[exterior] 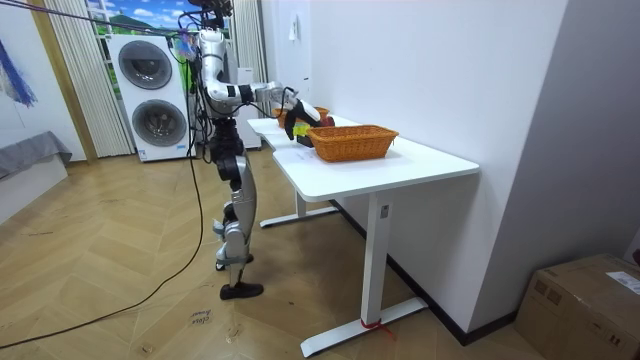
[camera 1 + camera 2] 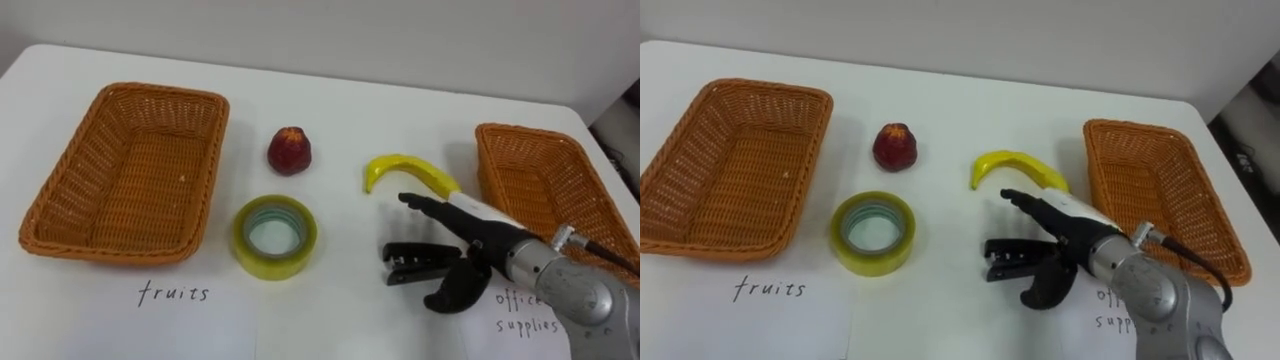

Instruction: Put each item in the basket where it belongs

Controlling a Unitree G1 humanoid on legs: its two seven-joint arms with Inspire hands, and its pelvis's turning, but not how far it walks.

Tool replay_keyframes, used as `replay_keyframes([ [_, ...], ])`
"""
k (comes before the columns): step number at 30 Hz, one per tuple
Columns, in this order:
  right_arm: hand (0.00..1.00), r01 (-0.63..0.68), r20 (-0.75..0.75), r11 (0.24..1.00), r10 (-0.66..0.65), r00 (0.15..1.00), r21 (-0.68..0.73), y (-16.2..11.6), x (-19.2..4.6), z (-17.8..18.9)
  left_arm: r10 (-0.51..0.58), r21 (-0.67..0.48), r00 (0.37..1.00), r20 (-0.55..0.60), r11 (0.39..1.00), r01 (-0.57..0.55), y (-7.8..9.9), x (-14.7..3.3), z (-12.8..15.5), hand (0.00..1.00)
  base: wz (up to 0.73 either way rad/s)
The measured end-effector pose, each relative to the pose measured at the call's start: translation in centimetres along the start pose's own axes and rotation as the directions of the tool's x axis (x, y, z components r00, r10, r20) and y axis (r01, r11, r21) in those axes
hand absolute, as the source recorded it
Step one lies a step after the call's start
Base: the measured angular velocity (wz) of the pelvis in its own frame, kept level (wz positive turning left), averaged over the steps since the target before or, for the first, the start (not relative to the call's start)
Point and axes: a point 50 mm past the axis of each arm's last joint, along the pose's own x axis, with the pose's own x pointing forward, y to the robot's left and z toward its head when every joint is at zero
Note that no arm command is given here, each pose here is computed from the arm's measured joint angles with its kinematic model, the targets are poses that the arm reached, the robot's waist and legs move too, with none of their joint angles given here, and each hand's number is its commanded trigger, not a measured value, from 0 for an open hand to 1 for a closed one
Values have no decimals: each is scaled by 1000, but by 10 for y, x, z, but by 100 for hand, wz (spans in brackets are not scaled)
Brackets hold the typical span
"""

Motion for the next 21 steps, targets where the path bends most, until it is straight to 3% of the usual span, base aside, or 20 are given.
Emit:
replay_keyframes([
  [21,0,-66,20,998,66,998,-9,20,10,10,3,9,999,45,1000,-4,-6,0,14,0,0],
])
